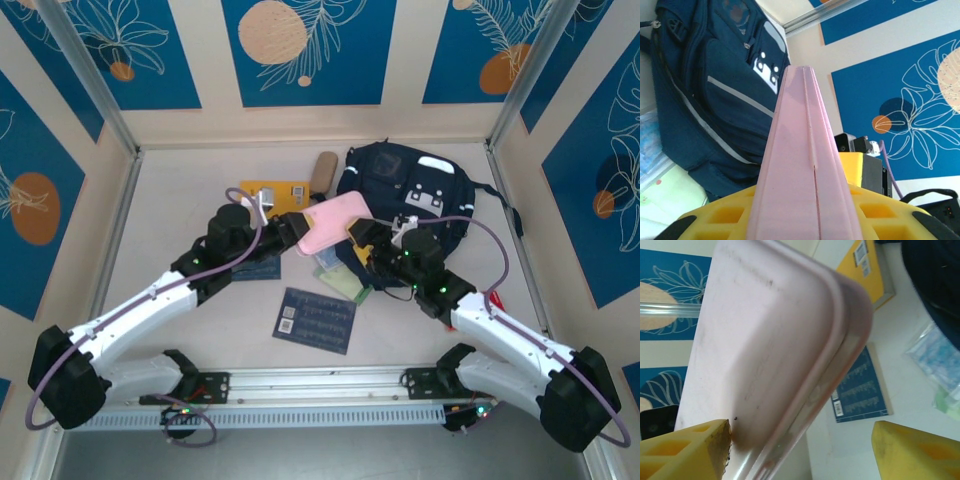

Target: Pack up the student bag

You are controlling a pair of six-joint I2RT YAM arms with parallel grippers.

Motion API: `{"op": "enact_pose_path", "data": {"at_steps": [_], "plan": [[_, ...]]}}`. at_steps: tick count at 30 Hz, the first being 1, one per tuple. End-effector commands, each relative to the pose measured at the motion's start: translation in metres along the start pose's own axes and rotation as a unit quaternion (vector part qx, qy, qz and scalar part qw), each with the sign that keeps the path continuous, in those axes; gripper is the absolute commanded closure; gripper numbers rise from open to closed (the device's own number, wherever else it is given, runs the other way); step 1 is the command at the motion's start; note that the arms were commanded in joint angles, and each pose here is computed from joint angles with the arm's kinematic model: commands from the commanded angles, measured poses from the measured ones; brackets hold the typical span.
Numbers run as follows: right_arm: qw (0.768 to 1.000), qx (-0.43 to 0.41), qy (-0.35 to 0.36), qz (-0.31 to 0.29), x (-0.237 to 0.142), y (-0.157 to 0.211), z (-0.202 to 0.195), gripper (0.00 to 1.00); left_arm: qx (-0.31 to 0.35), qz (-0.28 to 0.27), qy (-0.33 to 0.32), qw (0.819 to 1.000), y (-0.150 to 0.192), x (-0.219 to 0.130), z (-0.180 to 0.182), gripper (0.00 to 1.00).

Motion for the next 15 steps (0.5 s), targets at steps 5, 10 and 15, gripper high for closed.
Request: {"op": "enact_pose_path", "data": {"at_steps": [5, 10, 15], "plan": [[0.998, -0.055, 0.043, 0.010, -0.003, -0.005, -0.016, 0.26, 0.002, -0.031, 0.027, 0.999, -0.018, -0.014, -0.012, 0.76], [0.991, -0.101, 0.087, 0.010, -0.010, -0.012, -0.024, 0.26, -0.001, -0.041, 0.022, 0.999, -0.027, -0.023, -0.008, 0.78], [0.961, -0.225, 0.158, 0.039, -0.020, -0.025, -0.014, 0.28, 0.018, -0.048, -0.008, 0.999, -0.038, -0.039, -0.002, 0.80]]}}
Point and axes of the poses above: each hand's point on the last joint's axis, 136 mm out from that joint toward the fingers, its own x axis out along the fingers, its own z axis along the line the jaws close on, y = z × x, the point moved 1 cm from there along -x, back along the fingers, and after that the axes turned 3 degrees about -x, right-handed, at the moved point
